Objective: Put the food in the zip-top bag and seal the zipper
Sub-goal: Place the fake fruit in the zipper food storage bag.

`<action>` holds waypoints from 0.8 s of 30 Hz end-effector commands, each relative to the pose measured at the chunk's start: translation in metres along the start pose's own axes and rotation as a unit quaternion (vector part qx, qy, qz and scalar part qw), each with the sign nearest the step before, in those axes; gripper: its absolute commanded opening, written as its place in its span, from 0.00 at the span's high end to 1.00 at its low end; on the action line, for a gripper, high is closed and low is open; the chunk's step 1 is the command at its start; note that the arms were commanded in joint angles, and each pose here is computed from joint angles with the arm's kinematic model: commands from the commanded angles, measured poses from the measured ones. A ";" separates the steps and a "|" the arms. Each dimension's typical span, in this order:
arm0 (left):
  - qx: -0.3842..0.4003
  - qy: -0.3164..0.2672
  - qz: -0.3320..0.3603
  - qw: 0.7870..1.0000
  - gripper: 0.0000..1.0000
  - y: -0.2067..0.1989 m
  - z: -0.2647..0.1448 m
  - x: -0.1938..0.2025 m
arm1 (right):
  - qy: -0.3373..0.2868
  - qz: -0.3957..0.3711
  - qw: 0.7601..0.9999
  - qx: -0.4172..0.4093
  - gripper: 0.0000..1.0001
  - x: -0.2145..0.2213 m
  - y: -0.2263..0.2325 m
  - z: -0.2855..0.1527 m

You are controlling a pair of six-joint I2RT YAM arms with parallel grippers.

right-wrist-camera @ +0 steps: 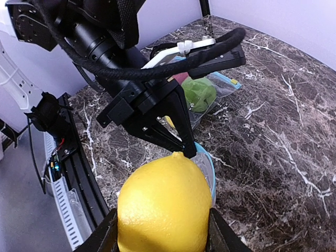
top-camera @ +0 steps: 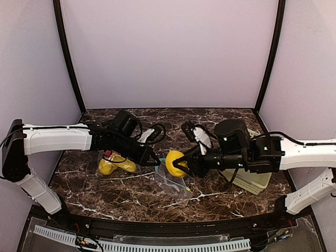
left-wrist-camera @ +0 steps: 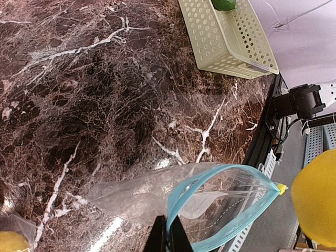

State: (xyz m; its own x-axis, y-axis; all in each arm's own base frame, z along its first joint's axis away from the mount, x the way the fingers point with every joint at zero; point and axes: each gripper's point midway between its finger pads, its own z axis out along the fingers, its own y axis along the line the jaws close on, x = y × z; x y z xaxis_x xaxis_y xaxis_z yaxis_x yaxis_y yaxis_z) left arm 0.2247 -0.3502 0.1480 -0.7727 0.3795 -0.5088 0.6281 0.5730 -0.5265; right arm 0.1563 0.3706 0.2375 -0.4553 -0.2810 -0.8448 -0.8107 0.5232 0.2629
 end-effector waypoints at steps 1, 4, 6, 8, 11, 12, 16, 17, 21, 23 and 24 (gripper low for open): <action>0.008 0.013 0.001 1.000 0.99 0.000 0.003 0.010 | -0.055 -0.058 0.997 0.019 0.56 -0.030 0.007 0.014; 0.010 0.013 0.003 1.000 0.99 -0.001 0.002 0.011 | -0.048 -0.073 0.996 0.030 0.56 -0.024 0.004 0.026; 0.013 0.014 0.005 1.000 0.99 -0.002 0.002 0.011 | -0.047 -0.081 0.995 0.034 0.56 -0.021 0.003 0.032; 0.014 0.014 0.006 1.000 0.99 -0.003 0.001 0.011 | -0.039 -0.086 0.995 0.035 0.56 -0.018 0.003 0.038; 0.014 0.012 0.007 1.000 0.99 -0.003 0.000 0.010 | -0.026 -0.088 0.995 0.034 0.56 -0.011 0.003 0.047; 0.013 0.010 0.008 1.000 0.99 -0.003 -0.001 0.010 | -0.020 -0.089 0.995 0.034 0.56 -0.007 0.002 0.050; 0.011 0.004 0.012 1.000 0.99 -0.004 -0.004 0.007 | 0.007 -0.089 0.995 0.037 0.56 0.011 -0.002 0.060; 0.011 0.004 0.012 1.000 0.99 -0.004 -0.004 0.007 | 0.013 -0.088 0.995 0.039 0.56 0.014 -0.003 0.062; 0.009 0.001 0.013 1.000 0.99 -0.004 -0.005 0.006 | 0.038 -0.082 0.995 0.049 0.54 0.026 -0.008 0.065; 0.008 0.001 0.013 1.000 0.99 -0.004 -0.005 0.006 | 0.044 -0.080 0.994 0.052 0.51 0.029 -0.009 0.065; 0.008 0.002 0.013 1.000 0.99 -0.004 -0.005 0.006 | 0.046 -0.079 0.994 0.054 0.49 0.029 -0.010 0.064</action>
State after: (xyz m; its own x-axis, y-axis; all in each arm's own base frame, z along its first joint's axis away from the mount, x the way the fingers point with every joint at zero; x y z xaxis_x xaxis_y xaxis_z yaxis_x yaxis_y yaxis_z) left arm 0.2205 -0.3491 0.1437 -0.7733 0.3915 -0.4988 0.6299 0.5648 -0.5331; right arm 0.1749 0.4059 0.1730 -0.3548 -0.4453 -0.8221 -0.8399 0.5381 0.0711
